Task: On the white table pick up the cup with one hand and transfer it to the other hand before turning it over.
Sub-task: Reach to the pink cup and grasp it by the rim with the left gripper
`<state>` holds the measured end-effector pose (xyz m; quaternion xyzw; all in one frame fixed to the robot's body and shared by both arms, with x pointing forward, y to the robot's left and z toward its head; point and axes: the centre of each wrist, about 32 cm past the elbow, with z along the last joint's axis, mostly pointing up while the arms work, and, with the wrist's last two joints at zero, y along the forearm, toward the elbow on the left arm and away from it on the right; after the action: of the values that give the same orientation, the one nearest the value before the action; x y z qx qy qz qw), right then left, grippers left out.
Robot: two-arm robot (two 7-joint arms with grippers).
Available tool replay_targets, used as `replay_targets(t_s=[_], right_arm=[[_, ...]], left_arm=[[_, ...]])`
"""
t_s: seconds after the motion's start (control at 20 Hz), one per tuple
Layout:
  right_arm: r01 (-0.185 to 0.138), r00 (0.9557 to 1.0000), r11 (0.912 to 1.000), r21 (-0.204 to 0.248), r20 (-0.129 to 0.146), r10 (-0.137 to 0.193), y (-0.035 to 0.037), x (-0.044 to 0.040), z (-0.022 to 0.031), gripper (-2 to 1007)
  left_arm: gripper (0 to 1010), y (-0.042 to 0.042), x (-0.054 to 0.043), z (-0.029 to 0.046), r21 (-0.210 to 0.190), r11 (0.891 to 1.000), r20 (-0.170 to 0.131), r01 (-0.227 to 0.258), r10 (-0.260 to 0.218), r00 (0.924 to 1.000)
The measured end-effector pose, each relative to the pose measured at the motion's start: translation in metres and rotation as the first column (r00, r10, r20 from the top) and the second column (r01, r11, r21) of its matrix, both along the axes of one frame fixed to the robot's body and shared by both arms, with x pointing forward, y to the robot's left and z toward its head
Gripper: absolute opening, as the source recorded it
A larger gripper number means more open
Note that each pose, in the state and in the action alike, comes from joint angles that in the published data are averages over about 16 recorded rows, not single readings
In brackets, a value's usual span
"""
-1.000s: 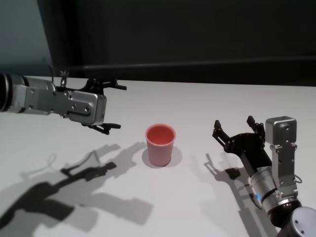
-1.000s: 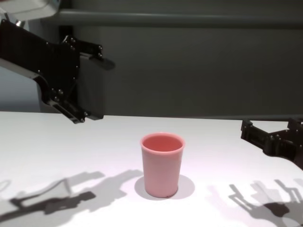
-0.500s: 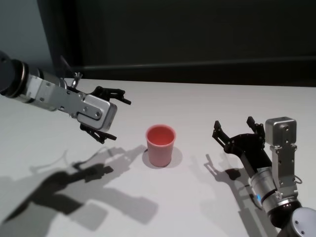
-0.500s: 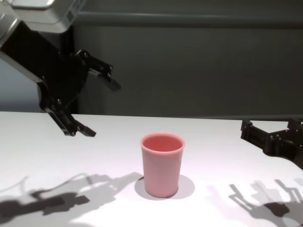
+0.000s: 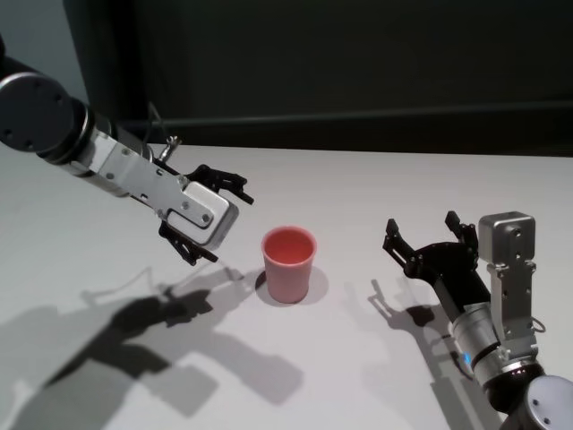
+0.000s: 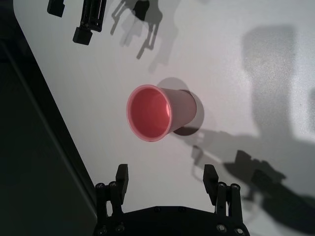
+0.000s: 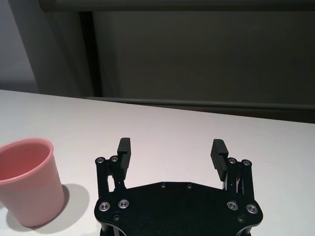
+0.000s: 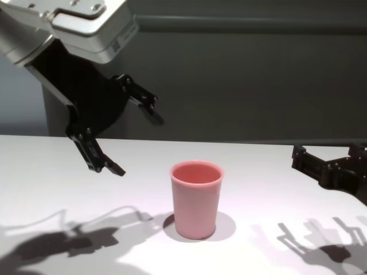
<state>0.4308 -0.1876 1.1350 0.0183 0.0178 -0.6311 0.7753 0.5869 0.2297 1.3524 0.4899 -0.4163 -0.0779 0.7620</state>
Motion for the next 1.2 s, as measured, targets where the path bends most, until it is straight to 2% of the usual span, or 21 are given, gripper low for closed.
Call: replay_targets(t_s=[0.25, 0.5, 0.85, 1.2], right_arm=[[0.000, 1.0000, 1.0000, 0.000, 0.000, 0.000, 0.0000, 0.0000, 0.0000, 1000], [0.000, 1.0000, 1.0000, 0.000, 0.000, 0.000, 0.0000, 0.0000, 0.0000, 1000], [0.000, 1.0000, 1.0000, 0.000, 0.000, 0.000, 0.0000, 0.0000, 0.0000, 1000], [0.000, 1.0000, 1.0000, 0.000, 0.000, 0.000, 0.0000, 0.0000, 0.0000, 1000]], left_arm=[[1001, -0.0167, 0.0058, 0.0059, 0.051, 0.997, 0.002, 0.065, -0.066, 0.9978], [1001, -0.0329, 0.0103, 0.0120, 0.096, 0.987, 0.004, 0.132, -0.133, 0.9911], [1001, -0.0532, 0.0165, 0.0167, 0.155, 0.964, -0.008, 0.217, -0.218, 0.9759], [1001, -0.0688, 0.0239, 0.0158, 0.207, 0.938, -0.030, 0.279, -0.279, 0.9599]])
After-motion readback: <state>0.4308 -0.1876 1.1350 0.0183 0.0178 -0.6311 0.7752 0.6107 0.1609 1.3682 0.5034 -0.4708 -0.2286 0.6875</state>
